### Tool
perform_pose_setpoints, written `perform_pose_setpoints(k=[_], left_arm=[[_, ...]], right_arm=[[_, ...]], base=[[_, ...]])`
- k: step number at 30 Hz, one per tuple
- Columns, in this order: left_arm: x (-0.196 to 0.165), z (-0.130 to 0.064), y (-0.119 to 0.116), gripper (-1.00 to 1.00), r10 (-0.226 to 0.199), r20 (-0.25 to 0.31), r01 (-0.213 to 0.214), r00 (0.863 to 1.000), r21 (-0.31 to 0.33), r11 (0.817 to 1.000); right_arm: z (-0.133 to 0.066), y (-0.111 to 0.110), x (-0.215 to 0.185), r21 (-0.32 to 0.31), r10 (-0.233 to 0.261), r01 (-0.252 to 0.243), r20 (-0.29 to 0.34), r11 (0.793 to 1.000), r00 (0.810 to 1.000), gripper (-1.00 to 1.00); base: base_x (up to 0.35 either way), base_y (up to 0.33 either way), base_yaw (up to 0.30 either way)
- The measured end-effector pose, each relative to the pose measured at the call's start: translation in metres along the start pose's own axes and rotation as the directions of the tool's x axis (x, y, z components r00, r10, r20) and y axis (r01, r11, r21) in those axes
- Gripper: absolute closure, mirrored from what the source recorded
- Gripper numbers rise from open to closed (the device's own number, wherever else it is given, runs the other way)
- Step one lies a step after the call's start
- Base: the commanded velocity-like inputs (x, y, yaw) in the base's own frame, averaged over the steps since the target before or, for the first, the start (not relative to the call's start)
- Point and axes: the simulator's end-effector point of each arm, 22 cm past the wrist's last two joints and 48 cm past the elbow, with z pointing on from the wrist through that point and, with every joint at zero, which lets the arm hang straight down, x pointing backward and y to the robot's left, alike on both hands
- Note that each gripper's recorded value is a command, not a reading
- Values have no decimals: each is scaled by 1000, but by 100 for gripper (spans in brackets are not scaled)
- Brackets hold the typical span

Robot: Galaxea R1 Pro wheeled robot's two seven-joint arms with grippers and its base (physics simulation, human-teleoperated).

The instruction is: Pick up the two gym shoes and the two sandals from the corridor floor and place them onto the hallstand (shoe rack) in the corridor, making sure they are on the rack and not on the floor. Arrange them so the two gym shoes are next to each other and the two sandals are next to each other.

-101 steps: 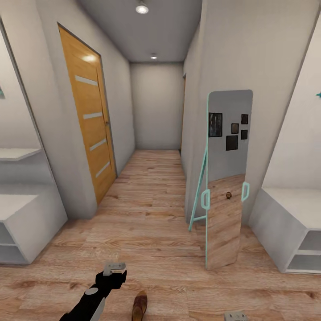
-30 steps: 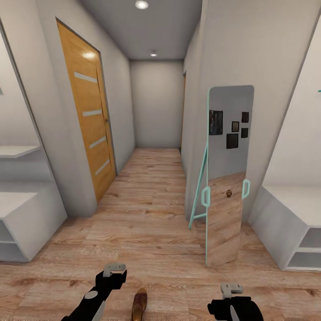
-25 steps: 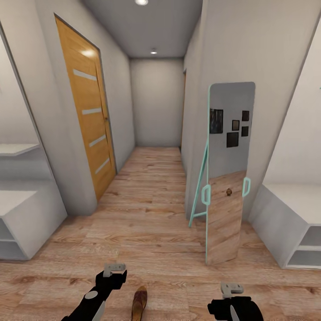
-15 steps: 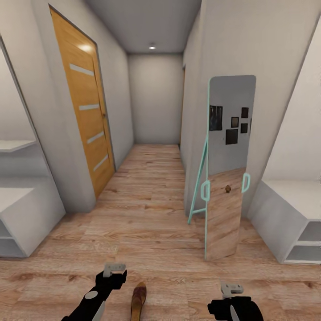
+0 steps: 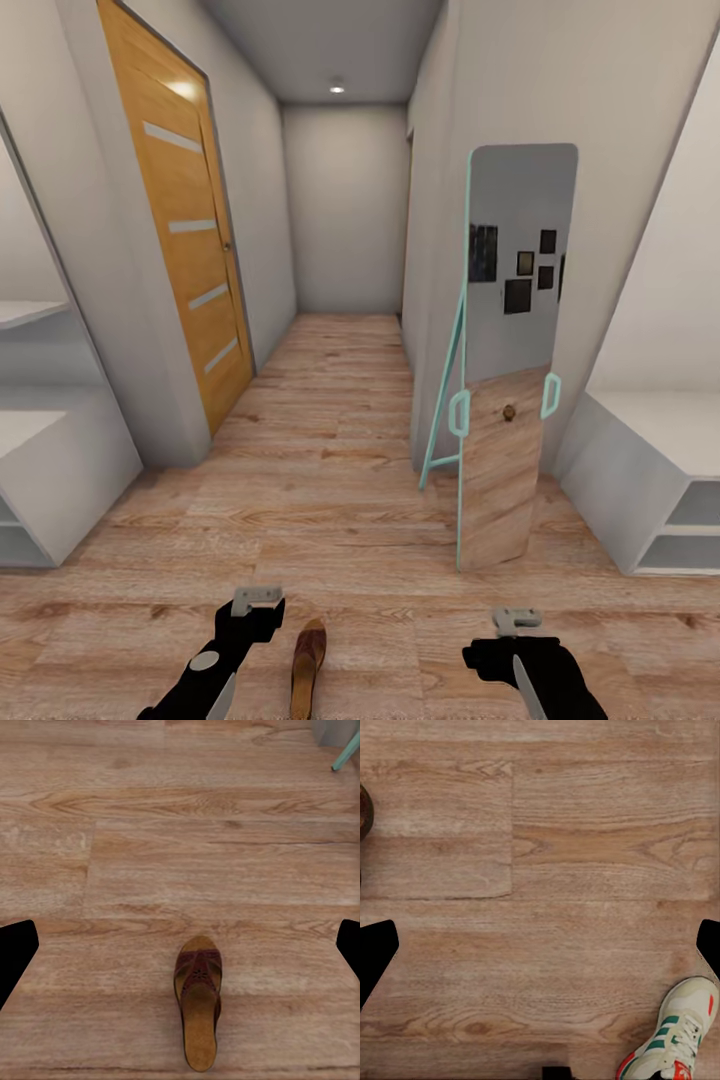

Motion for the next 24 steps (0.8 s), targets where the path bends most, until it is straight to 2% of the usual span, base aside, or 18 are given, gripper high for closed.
perform_pose_setpoints(k=[9,14,20,24], left_arm=[[-18,21,0,-100,2,43,-2,999,1,1000],[2,28,-6,-100,-1,29,1,1000,10,1000],[18,33,-10,-100,-5,62,4,998,15,1000],[28,37,-10,-100,-6,63,5,998,15,1000]], right_arm=[[5,-4,-16,5,-1,1,59,1000,998,-100],[12,-4,-13,5,-1,1,65,1000,998,-100],[23,-3,-6,3,0,0,64,1000,998,-100],[31,-2,0,1,0,0,59,1000,998,-100]], base=[[0,0,0],[0,0,0],[0,0,-42],[0,0,-95]])
